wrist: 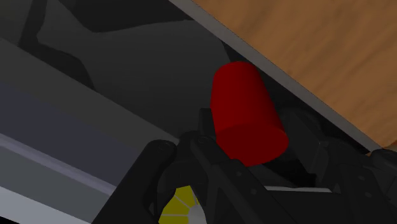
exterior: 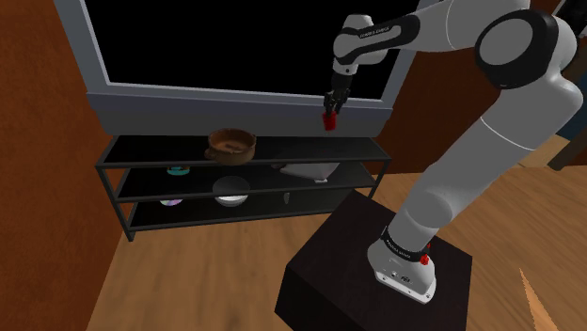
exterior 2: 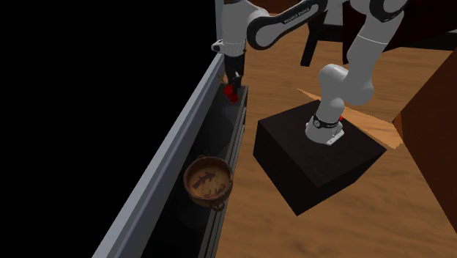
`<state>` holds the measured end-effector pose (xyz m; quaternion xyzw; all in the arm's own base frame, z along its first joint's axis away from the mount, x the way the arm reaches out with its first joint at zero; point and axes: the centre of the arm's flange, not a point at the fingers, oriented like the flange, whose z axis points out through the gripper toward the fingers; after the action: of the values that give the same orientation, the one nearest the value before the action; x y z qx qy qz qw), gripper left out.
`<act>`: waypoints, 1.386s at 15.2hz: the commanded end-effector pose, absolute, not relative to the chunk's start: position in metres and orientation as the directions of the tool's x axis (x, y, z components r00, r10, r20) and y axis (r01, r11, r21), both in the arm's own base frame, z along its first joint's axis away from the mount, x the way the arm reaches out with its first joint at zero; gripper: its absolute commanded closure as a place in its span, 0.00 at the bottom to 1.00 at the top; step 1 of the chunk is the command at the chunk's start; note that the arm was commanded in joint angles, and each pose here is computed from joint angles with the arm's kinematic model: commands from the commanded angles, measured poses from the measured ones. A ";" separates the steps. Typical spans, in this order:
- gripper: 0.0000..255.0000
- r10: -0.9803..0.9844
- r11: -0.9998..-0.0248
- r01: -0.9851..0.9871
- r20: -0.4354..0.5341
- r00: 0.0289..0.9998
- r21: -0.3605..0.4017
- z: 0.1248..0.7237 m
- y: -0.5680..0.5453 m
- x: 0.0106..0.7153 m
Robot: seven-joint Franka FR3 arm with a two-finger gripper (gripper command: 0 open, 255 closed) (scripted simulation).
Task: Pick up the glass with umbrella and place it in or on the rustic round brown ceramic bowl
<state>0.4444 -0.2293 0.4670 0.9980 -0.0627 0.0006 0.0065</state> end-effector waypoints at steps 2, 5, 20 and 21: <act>1.00 -0.125 -0.992 -0.125 0.002 0.992 0.013 0.475 -0.219 0.452; 1.00 -0.125 -0.992 -0.125 0.002 0.992 0.013 0.475 -0.187 0.475; 1.00 -0.125 -0.992 -0.125 0.002 0.992 0.013 0.475 -0.027 0.591; 1.00 -0.125 -0.992 -0.125 0.002 0.992 0.013 0.475 -0.016 0.598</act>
<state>0.5914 -0.0285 0.4766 0.9980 -0.0623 0.0005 0.0067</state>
